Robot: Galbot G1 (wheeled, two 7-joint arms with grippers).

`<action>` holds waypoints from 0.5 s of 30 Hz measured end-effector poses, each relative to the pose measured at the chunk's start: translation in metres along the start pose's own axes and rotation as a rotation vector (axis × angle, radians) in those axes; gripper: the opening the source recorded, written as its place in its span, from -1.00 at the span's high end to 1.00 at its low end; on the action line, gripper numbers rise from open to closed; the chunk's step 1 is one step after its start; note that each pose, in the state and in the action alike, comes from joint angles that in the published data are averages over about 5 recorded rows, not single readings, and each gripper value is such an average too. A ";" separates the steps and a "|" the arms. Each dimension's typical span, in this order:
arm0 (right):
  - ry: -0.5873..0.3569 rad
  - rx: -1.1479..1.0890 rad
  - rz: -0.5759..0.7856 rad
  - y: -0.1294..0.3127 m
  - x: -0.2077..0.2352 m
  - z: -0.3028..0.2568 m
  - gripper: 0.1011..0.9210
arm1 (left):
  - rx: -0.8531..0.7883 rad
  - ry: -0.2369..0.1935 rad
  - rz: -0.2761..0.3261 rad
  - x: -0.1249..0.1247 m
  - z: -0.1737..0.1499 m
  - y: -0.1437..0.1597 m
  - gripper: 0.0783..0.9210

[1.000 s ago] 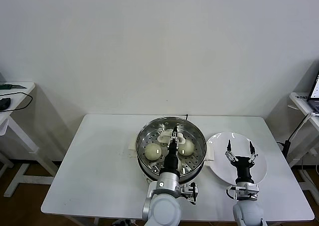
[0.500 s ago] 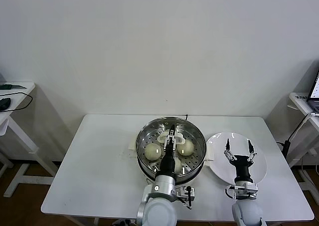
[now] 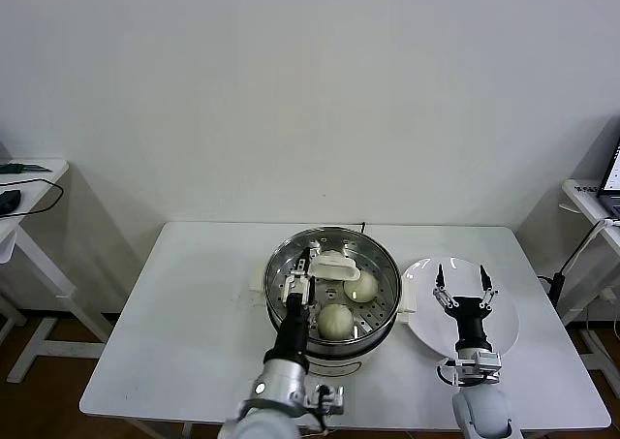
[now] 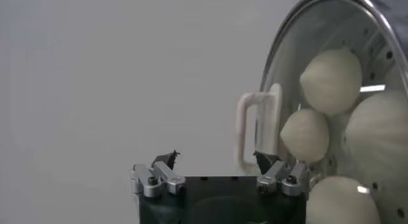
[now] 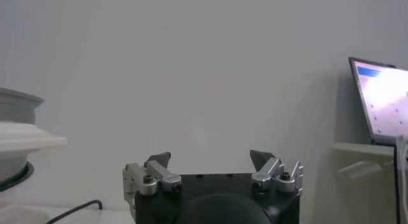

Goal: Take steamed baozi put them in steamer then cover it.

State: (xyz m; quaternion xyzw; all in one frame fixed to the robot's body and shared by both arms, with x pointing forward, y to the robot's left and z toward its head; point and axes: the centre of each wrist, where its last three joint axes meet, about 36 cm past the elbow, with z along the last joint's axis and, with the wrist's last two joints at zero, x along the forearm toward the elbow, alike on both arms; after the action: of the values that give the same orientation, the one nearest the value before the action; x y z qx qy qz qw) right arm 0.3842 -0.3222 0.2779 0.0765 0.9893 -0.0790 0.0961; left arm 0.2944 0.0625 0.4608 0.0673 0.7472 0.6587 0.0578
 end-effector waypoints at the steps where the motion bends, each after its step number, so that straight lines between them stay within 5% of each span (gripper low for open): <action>1: 0.002 0.000 -0.001 0.000 0.000 -0.001 -0.76 | 0.012 -0.001 -0.002 0.004 0.004 0.003 -0.77; 15: 0.042 -0.061 -0.002 -0.011 0.013 -0.016 -0.76 | 0.478 -0.024 -0.082 0.015 0.092 0.001 -0.77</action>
State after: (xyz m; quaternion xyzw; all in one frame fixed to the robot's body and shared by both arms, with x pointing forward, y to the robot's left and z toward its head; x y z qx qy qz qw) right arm 0.3671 -0.3282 0.2927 0.0741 0.9931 -0.0471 0.0774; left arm 0.2960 0.1547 0.4502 0.0566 0.8833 0.4593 0.0755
